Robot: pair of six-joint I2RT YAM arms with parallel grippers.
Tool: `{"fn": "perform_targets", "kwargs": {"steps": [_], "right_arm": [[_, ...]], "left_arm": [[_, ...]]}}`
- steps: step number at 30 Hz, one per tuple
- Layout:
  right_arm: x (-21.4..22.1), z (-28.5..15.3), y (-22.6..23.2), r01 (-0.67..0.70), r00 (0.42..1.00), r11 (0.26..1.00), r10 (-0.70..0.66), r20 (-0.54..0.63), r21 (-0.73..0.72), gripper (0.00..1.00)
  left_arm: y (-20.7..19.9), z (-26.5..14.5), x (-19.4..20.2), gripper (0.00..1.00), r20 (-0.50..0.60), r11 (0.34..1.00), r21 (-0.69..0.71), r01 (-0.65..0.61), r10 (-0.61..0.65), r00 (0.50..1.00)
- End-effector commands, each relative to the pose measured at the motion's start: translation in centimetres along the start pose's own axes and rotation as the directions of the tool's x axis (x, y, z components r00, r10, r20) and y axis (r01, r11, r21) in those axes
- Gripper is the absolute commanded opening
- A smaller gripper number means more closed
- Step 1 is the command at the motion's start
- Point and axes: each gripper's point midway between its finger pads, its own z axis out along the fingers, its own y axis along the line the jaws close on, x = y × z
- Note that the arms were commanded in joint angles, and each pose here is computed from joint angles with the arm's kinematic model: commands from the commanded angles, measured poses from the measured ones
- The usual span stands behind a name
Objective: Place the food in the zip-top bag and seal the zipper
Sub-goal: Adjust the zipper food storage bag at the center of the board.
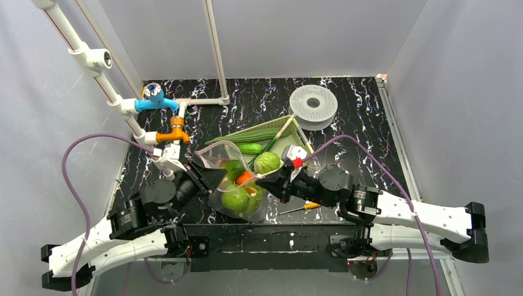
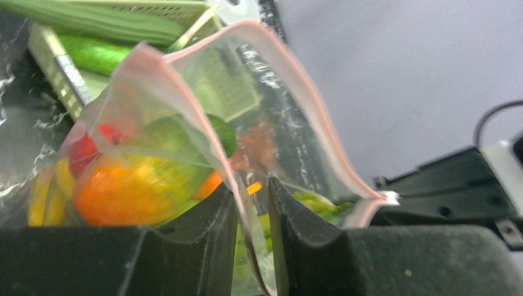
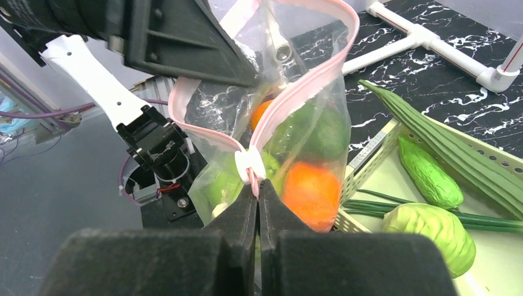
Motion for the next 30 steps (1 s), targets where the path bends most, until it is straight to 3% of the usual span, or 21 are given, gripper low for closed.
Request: {"fn": "perform_targets", "kwargs": {"steps": [1, 4, 6, 11, 13, 15, 19, 23, 26, 28, 30], "right_arm": [[-2.5, 0.1, 0.7, -0.037, 0.997, 0.996, 0.042, 0.062, -0.079, 0.01], [-2.9, -0.1, 1.1, -0.085, 0.995, 0.983, 0.093, 0.043, -0.161, 0.01], [-3.0, -0.3, 0.8, -0.121, 0.992, 0.973, 0.127, 0.018, -0.199, 0.01], [-2.5, -0.5, 1.0, -0.162, 0.987, 0.955, 0.152, -0.060, -0.247, 0.01], [-2.2, -0.8, 1.3, -0.169, 0.985, 0.948, 0.153, -0.079, -0.268, 0.01], [-2.2, -1.0, 1.5, -0.173, 0.984, 0.945, 0.155, -0.086, -0.278, 0.01], [-2.8, -1.2, -0.2, -0.188, 0.982, 0.967, 0.185, -0.034, -0.173, 0.01], [-4.2, -2.2, -2.4, -0.197, 0.978, 0.979, 0.200, 0.058, -0.049, 0.01], [-4.3, -2.8, -3.5, -0.187, 0.979, 0.982, 0.186, 0.090, 0.007, 0.01], [-4.0, -3.0, -3.8, -0.184, 0.978, 0.983, 0.182, 0.099, 0.015, 0.01], [-3.8, -2.9, -3.6, -0.185, 0.978, 0.983, 0.184, 0.097, 0.002, 0.01]], "left_arm": [[-4.7, -3.0, -4.5, 0.32, 0.126, 0.945, 0.228, -0.234, 0.209, 0.970], [-7.6, -4.8, -4.9, 0.60, 0.161, 0.841, 0.368, -0.397, 0.363, 0.918], [-9.9, -5.6, -4.0, 0.68, 0.151, 0.744, 0.471, -0.475, 0.462, 0.874], [-14.7, -5.8, 1.5, 0.77, 0.076, 0.439, 0.727, -0.529, 0.713, 0.697], [-15.3, -4.6, 3.2, 0.77, 0.050, 0.381, 0.759, -0.528, 0.775, 0.631], [-15.6, -2.8, 3.8, 0.74, 0.039, 0.364, 0.746, -0.558, 0.812, 0.582], [-14.9, -2.2, 2.9, 0.74, -0.001, 0.431, 0.690, -0.581, 0.803, 0.595], [-12.0, -3.0, 2.1, 0.77, -0.006, 0.553, 0.613, -0.565, 0.718, 0.696], [-7.0, -2.4, -1.2, 0.77, -0.016, 0.766, 0.341, -0.544, 0.584, 0.812], [-2.5, -2.8, -3.8, 0.77, -0.009, 0.896, 0.084, -0.437, 0.439, 0.898], [0.4, -4.2, -5.2, 0.76, 0.033, 0.950, -0.037, -0.309, 0.311, 0.950]]}}
